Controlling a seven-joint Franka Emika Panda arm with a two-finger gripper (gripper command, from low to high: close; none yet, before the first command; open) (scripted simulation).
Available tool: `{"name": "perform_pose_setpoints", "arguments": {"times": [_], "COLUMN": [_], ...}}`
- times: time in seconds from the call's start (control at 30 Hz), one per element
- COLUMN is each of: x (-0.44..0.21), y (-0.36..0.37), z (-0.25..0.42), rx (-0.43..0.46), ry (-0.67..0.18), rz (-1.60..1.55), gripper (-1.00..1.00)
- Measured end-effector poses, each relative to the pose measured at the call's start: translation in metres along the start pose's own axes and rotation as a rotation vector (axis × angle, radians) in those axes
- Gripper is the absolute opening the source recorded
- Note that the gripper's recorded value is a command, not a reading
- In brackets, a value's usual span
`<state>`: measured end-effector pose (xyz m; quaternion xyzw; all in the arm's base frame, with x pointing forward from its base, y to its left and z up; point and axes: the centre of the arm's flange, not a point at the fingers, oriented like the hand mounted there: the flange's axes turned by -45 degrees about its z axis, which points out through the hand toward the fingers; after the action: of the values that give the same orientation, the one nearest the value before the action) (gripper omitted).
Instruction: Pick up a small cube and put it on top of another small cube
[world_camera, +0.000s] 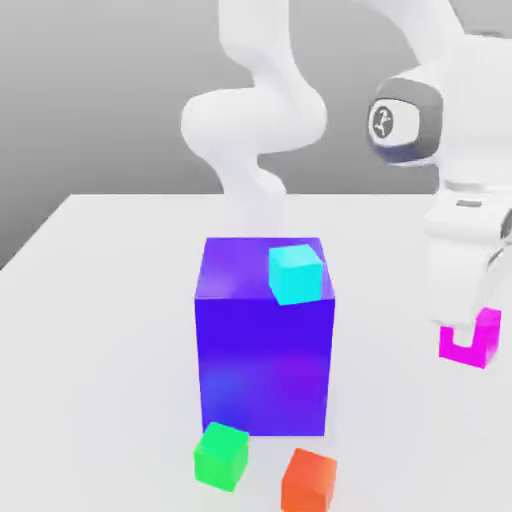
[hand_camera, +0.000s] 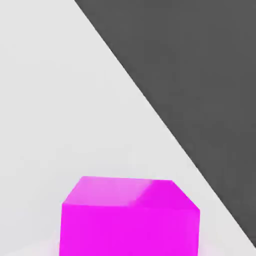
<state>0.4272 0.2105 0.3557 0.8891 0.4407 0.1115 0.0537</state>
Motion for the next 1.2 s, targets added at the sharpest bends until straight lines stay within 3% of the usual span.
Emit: {"name": "perform_pose_setpoints", "arguments": {"times": [0.3, 0.47, 0.7, 0.87, 1.03, 1.2], "x": [-0.019, -0.04, -0.087, -0.131, -0.175, -0.206], "y": [0.057, 0.093, 0.141, 0.172, 0.19, 0.194], "z": [-0.096, -0.068, -0.002, 0.039, 0.081, 0.118], "rx": [-0.261, -0.278, -0.161, -0.027, 0.151, 0.32], "ry": [-0.01, -0.194, -0.462, -0.602, -0.677, -0.669], "rz": [0.079, -0.037, -0.264, -0.423, -0.624, -0.831], "gripper": [-1.0, -1.0, -1.0, -1.0, -1.0, -1.0]}}
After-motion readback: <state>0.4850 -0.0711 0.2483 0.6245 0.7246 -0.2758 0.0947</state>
